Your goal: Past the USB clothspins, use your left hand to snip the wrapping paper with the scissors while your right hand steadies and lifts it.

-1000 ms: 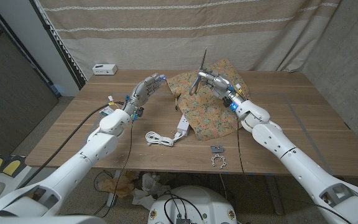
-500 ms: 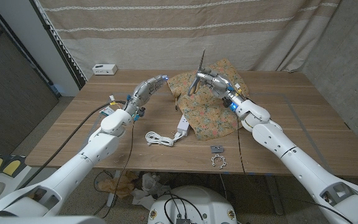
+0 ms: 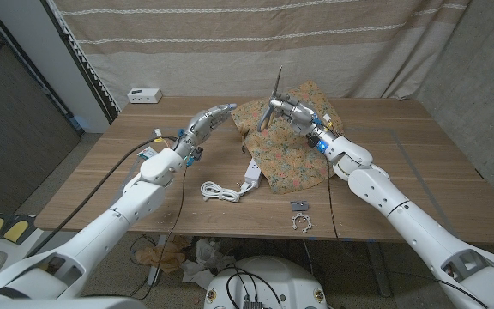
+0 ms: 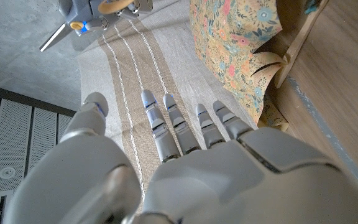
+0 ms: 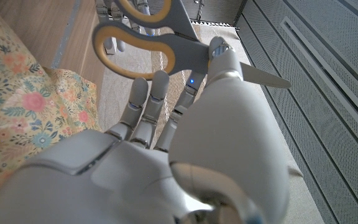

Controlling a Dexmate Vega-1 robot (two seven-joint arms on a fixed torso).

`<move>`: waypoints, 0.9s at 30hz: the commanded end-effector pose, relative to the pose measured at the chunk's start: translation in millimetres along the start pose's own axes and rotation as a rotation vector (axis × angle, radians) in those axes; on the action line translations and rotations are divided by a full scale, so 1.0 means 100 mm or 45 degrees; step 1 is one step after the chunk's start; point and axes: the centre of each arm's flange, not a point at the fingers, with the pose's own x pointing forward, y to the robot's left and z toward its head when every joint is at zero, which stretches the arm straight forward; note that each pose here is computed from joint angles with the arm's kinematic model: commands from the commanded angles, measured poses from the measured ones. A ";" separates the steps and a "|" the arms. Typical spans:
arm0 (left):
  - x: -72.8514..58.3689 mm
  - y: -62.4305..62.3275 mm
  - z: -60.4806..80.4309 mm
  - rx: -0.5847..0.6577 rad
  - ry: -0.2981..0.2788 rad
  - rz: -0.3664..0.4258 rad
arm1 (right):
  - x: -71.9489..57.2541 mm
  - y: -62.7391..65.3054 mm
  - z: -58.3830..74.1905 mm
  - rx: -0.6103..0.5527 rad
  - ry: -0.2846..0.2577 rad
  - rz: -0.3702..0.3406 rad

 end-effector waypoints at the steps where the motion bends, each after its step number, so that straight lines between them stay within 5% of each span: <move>1: 0.08 -0.08 0.01 -0.018 -0.011 -0.100 | 0.04 0.04 0.06 -0.013 -0.020 0.032; 27: 0.23 -0.20 0.10 0.013 0.002 -0.186 | 0.15 0.06 0.09 -0.035 -0.021 0.091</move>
